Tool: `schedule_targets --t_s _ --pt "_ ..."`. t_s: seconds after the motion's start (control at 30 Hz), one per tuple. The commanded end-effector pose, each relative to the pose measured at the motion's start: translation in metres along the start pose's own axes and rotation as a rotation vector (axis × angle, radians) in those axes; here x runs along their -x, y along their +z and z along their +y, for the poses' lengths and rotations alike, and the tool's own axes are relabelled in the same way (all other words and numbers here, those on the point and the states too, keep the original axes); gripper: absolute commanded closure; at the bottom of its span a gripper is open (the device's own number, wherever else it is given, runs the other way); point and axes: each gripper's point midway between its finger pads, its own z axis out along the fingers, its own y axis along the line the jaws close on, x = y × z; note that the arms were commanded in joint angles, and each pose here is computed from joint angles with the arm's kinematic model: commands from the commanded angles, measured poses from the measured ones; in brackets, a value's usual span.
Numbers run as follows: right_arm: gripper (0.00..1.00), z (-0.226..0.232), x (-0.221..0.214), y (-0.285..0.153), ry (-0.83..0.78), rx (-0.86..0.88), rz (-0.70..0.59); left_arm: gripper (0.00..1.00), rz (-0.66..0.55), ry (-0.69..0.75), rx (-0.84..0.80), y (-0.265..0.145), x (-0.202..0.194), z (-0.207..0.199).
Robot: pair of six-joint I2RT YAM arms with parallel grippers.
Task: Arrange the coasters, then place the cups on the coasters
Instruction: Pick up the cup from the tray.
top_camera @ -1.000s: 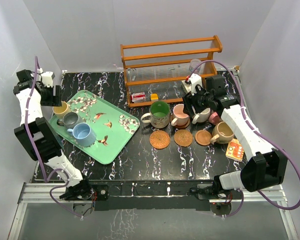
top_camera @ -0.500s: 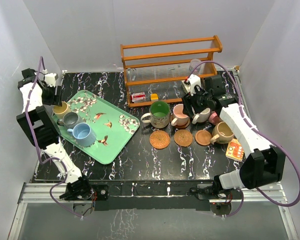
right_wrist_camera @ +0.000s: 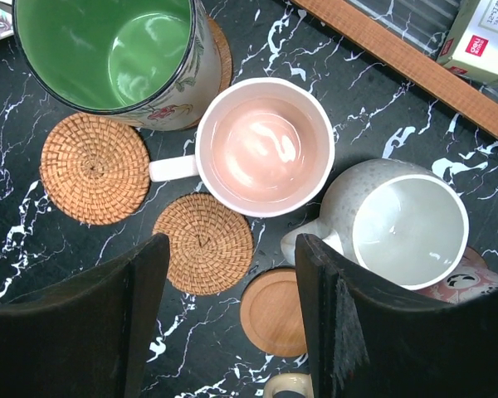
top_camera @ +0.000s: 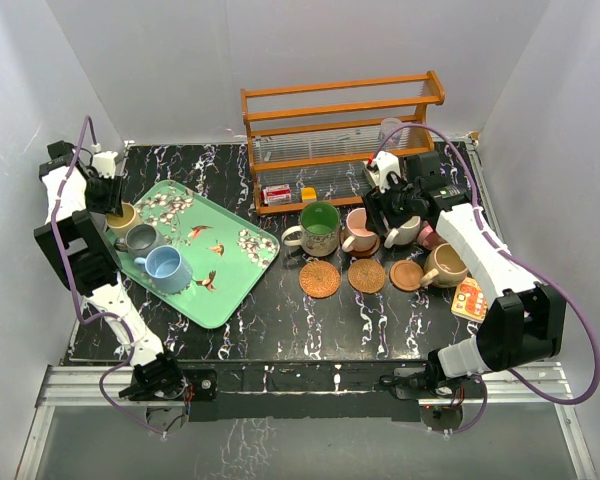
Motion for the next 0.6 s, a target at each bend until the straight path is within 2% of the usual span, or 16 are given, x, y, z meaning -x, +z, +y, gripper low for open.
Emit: schedule_targets --t_s 0.0,0.23,0.57 --pt "0.40 -0.007 0.002 0.003 0.003 -0.022 -0.008 0.62 0.000 0.009 -0.058 0.002 -0.003 -0.009" --pt "0.39 -0.008 -0.001 0.004 0.006 -0.025 -0.003 0.69 0.022 0.009 -0.082 0.006 -0.011 -0.014" --pt "0.38 -0.008 -0.003 0.004 0.005 -0.027 -0.004 0.91 -0.018 0.010 -0.060 -0.005 0.002 -0.013"
